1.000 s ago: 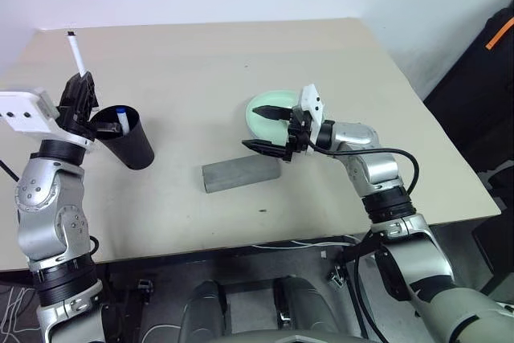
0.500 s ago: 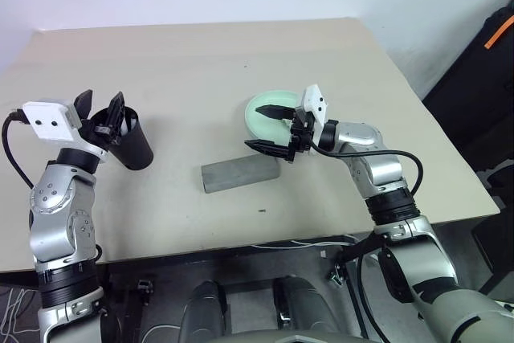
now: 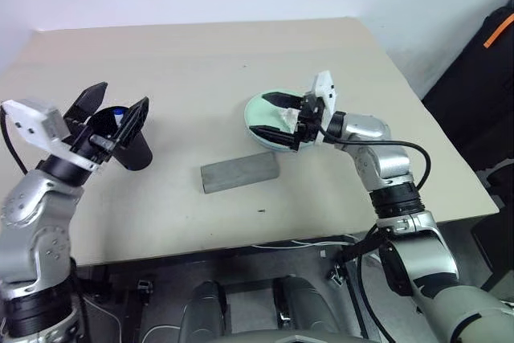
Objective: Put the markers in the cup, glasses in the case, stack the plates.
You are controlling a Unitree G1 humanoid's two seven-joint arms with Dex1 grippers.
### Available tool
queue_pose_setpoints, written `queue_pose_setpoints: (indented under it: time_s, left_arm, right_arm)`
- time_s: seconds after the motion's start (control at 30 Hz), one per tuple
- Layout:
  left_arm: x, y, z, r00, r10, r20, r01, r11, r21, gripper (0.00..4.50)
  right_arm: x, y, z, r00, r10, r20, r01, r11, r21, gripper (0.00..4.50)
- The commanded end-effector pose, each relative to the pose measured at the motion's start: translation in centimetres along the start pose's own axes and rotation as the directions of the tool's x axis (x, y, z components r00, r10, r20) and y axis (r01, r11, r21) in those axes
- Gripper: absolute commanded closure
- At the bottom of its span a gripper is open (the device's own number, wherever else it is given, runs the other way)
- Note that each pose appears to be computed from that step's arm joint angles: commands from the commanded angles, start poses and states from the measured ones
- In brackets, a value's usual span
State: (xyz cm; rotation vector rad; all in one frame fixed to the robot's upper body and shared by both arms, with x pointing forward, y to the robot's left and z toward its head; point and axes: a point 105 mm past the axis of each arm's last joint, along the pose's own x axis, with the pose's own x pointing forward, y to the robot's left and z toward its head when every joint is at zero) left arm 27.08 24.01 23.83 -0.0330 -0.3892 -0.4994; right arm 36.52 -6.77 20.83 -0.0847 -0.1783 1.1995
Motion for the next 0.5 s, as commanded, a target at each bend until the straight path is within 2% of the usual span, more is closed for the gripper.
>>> queue_pose_setpoints:
  time_s: [0.03, 0.17, 0.27, 0.37, 0.5]
  left_arm:
    - [-0.8, -0.8, 0.2, 0.995, -0.073, -0.075, 0.074, 0.997, 0.008, 0.03]
    - [-1.1, -2.1, -1.5, 0.977, -0.166, -0.13, 0.163, 0.986, -0.039, 0.03]
    - [-1.4, -2.6, -3.0, 0.965, -0.202, -0.168, 0.195, 0.979, -0.059, 0.03]
    - [-2.3, -3.1, -5.6, 0.941, -0.222, -0.255, 0.21, 0.975, -0.074, 0.03]
    - [-2.1, -3.4, -6.9, 0.931, -0.249, -0.265, 0.233, 0.968, -0.091, 0.03]
  right_arm:
    - [-1.1, 0.2, 2.5, 0.994, -0.015, 0.105, 0.017, 0.999, -0.027, 0.0]
    - [-3.3, 0.3, 3.3, 0.981, -0.066, 0.182, 0.052, 0.995, 0.08, 0.0]
    - [-4.2, 0.5, 2.5, 0.985, -0.093, 0.145, 0.082, 0.993, 0.085, 0.0]
    - [-5.1, 0.9, 1.6, 0.988, -0.115, 0.105, 0.105, 0.99, 0.095, 0.0]
    - [-5.7, 1.0, 1.3, 0.986, -0.145, 0.087, 0.138, 0.987, 0.087, 0.0]
